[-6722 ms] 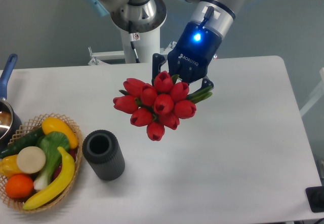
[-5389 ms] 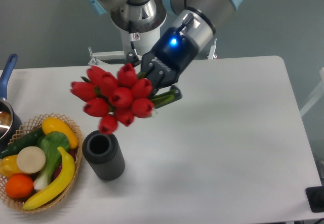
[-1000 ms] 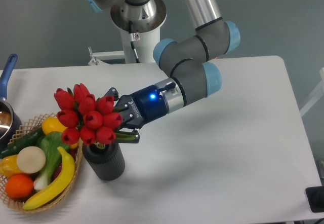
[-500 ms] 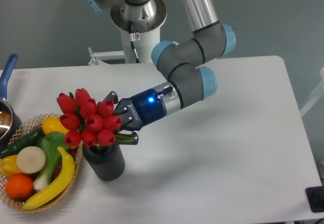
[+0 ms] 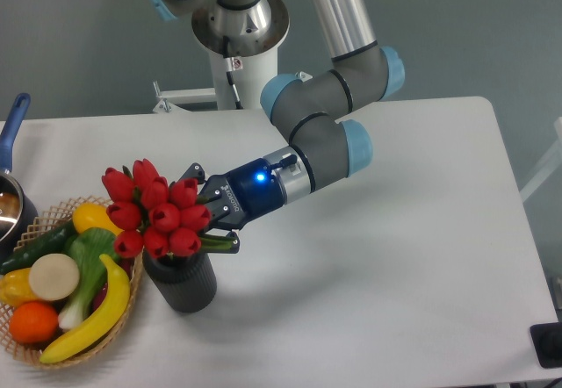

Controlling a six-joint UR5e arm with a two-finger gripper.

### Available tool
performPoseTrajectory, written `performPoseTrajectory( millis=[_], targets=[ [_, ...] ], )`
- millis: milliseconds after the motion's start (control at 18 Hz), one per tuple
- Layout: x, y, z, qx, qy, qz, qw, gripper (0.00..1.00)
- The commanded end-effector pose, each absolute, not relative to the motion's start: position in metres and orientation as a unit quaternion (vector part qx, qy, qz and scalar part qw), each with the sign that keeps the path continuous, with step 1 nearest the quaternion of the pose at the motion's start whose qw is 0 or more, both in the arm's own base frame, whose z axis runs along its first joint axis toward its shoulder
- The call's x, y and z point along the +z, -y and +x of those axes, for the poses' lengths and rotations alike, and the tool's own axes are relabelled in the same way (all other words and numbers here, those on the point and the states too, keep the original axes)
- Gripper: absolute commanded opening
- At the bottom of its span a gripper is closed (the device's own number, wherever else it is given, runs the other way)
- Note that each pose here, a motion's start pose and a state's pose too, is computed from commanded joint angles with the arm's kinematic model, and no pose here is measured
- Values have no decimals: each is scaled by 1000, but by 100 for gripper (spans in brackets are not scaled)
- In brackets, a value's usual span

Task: Insert the flowers into the vase
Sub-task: 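Push the tulip bunch further down into the vase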

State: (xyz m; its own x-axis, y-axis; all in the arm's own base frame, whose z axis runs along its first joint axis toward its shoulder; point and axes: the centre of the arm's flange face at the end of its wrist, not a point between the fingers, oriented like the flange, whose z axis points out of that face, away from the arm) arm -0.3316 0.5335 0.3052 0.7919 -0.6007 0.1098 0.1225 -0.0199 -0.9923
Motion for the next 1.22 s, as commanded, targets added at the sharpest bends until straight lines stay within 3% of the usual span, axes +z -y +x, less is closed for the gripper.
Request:
performPoseTrajectory(
  millis=[1222],
  targets=[
    [281, -525, -337, -255, -179, -667, 677, 35]
  ],
)
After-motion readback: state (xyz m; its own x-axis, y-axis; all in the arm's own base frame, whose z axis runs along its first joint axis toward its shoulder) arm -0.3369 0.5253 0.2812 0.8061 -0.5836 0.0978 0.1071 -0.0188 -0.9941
